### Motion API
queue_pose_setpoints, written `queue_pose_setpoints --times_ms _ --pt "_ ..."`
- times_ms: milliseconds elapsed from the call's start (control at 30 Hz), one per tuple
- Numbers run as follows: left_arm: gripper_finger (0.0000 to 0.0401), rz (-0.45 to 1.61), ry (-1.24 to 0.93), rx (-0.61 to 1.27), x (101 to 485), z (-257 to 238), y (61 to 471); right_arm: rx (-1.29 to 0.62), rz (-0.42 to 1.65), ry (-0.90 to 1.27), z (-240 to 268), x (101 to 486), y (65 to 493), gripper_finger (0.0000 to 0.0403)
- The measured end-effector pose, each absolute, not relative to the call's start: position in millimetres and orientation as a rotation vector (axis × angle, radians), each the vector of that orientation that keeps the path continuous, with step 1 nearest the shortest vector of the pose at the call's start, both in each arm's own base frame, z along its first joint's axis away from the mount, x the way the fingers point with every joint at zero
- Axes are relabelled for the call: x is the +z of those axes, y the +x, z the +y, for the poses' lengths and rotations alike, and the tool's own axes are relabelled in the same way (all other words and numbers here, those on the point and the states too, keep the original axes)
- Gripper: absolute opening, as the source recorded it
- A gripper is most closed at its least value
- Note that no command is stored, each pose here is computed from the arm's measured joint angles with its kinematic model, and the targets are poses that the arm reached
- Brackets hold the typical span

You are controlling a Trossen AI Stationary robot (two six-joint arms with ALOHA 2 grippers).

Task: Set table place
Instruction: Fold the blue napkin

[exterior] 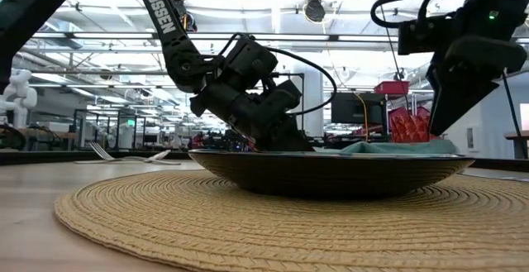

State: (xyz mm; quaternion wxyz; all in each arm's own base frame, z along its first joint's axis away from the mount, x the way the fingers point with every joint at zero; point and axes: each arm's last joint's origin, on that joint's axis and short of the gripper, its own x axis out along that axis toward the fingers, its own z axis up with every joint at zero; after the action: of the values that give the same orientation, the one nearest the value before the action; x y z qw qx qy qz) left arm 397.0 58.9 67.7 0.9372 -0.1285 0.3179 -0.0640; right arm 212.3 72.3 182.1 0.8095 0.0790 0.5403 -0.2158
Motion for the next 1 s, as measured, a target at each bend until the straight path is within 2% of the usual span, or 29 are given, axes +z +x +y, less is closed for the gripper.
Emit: queue_pose_setpoints --times_ms 500,800,1000 --pt "0.0134 0.678 -0.269 -0.145 70 58 395 -0.396 1.143 0.082 77 174 210 0.0123" --pt "0.0134 0.688 -0.276 -0.145 72 57 394 -0.27 1.179 0.261 72 143 203 0.0123" --pt "0.0134 0.693 -0.278 -0.145 72 57 394 -0.182 1.19 0.283 73 144 204 0.0136"
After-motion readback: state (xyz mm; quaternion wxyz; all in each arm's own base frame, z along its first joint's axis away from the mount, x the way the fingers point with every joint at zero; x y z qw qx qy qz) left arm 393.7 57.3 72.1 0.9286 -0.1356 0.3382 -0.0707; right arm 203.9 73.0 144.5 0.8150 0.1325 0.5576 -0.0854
